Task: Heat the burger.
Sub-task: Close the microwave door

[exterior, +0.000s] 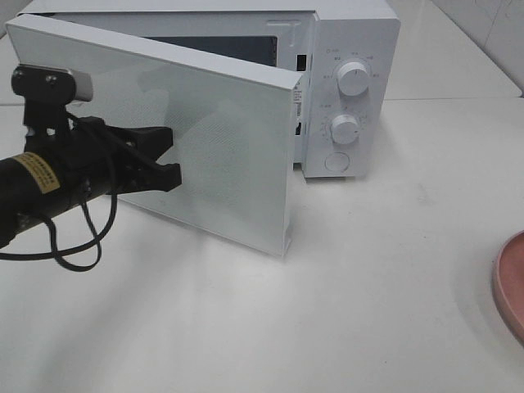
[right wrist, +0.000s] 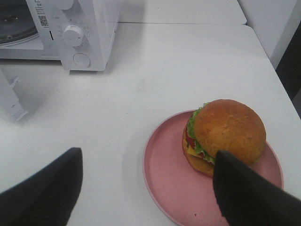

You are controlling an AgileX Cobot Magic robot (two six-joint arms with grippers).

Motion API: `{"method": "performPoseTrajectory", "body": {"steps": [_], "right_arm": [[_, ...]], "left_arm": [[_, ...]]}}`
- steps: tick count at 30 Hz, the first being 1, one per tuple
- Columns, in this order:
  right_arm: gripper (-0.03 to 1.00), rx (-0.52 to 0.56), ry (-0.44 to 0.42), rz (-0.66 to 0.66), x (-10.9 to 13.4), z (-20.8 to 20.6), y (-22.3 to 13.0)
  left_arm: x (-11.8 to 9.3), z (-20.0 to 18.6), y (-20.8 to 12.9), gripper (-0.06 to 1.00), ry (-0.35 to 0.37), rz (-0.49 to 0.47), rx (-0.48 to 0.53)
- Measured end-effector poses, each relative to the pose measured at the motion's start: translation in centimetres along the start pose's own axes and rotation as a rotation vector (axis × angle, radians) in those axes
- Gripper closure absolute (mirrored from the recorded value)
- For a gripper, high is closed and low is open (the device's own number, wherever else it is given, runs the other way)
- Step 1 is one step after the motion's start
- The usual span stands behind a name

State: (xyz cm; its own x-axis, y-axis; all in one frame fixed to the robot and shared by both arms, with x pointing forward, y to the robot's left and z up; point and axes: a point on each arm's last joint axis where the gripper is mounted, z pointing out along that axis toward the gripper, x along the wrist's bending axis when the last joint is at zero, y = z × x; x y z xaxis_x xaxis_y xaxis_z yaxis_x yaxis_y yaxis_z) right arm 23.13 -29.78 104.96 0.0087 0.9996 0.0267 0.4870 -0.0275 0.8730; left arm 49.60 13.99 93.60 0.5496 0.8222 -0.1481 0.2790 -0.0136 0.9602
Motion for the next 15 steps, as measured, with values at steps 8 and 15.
{"method": "performPoseTrajectory", "body": {"steps": [8,15], "right_arm": [[0.21,0.000,0.000,0.000,0.0,0.0,0.0],[0.21,0.000,0.000,0.000,0.0,0.0,0.0]], "left_arm": [[-1.5,3.6,1.3,0.94,-0.024,-0.001,0.002],[-1.6,5.8,2.5,0.94,-0.017,-0.005,-0.004]]}}
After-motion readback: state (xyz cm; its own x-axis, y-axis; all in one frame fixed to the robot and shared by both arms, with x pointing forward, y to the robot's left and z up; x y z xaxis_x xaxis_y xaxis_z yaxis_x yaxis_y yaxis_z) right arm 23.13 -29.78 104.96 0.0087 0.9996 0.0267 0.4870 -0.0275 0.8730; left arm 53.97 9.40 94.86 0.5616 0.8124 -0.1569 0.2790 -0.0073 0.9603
